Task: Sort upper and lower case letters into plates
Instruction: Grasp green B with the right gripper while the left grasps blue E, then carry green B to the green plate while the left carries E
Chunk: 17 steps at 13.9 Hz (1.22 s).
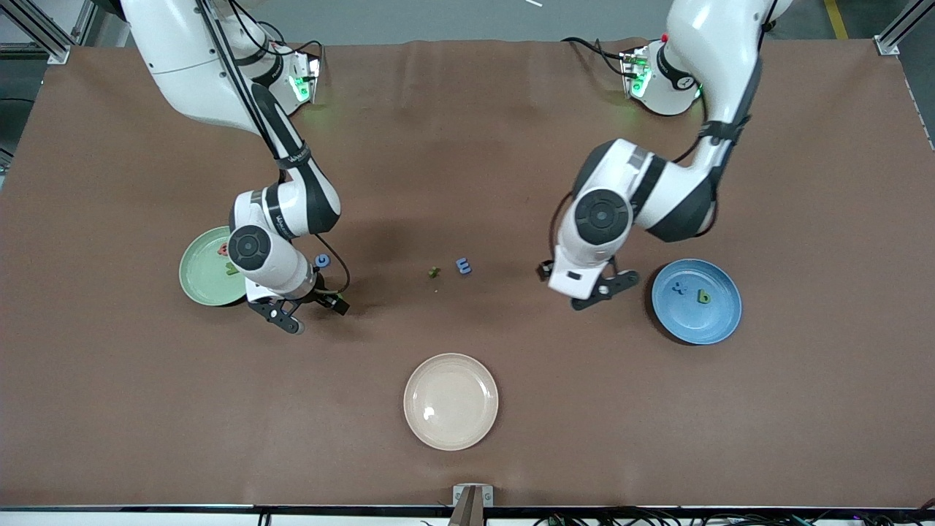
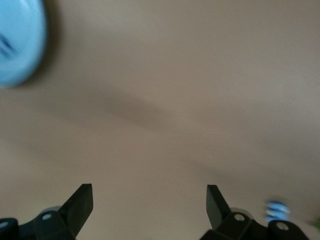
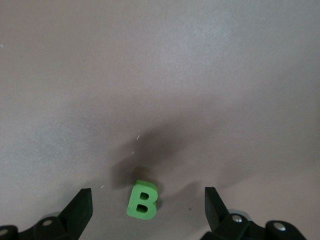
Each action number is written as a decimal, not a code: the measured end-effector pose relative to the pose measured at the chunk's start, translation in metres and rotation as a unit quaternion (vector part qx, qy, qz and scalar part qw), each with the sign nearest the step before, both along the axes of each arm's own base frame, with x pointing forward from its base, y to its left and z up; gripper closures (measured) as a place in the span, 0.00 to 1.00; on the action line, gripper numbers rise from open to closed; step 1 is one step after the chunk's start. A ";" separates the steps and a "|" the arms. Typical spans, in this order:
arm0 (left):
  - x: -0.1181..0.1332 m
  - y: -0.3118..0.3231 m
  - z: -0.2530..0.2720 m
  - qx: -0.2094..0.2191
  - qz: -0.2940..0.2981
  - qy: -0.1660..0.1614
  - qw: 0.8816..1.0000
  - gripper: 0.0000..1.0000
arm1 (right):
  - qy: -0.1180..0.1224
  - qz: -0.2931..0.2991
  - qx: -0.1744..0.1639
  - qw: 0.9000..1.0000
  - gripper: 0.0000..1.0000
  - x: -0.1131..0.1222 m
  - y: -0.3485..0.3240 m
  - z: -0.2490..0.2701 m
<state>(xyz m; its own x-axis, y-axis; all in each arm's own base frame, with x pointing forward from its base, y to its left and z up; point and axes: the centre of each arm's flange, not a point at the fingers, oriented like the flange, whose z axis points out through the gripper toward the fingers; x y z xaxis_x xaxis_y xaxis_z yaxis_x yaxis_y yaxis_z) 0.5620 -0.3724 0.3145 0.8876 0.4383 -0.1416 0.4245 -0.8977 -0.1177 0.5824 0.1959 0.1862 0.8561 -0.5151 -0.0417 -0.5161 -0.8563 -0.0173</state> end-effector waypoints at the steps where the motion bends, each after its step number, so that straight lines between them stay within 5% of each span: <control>1: -0.004 -0.025 -0.009 -0.003 0.011 0.000 1.000 0.00 | 0.001 -0.001 -0.001 1.000 0.03 -0.001 0.004 -0.002; 4: -0.016 -0.093 -0.046 -0.013 0.026 -0.011 1.000 0.00 | 0.003 -0.001 -0.001 1.000 0.15 -0.003 0.011 -0.004; 6: -0.021 -0.119 -0.072 -0.029 0.054 -0.029 0.998 0.00 | 0.003 0.000 -0.002 1.000 0.34 -0.003 0.012 -0.005; 10: -0.029 -0.147 -0.101 -0.047 0.087 -0.049 0.994 0.03 | 0.006 0.000 -0.002 1.000 0.56 -0.003 0.013 -0.006; 12: -0.036 -0.157 -0.109 -0.053 0.102 -0.055 0.992 0.16 | 0.006 0.001 -0.003 1.000 0.62 -0.003 0.013 -0.007; 17: -0.056 -0.172 -0.132 -0.042 0.106 -0.046 0.992 0.19 | 0.006 0.011 -0.003 1.000 0.72 -0.003 0.013 -0.007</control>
<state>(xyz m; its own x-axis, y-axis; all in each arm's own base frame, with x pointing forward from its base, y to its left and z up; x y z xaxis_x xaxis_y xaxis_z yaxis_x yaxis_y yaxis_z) 0.5061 -0.5441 0.1828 0.7870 0.6073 -0.1091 0.6111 -0.7916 0.0020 0.5793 0.2090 0.1787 0.8666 -0.4966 -0.0491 -0.4975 -0.8674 -0.0069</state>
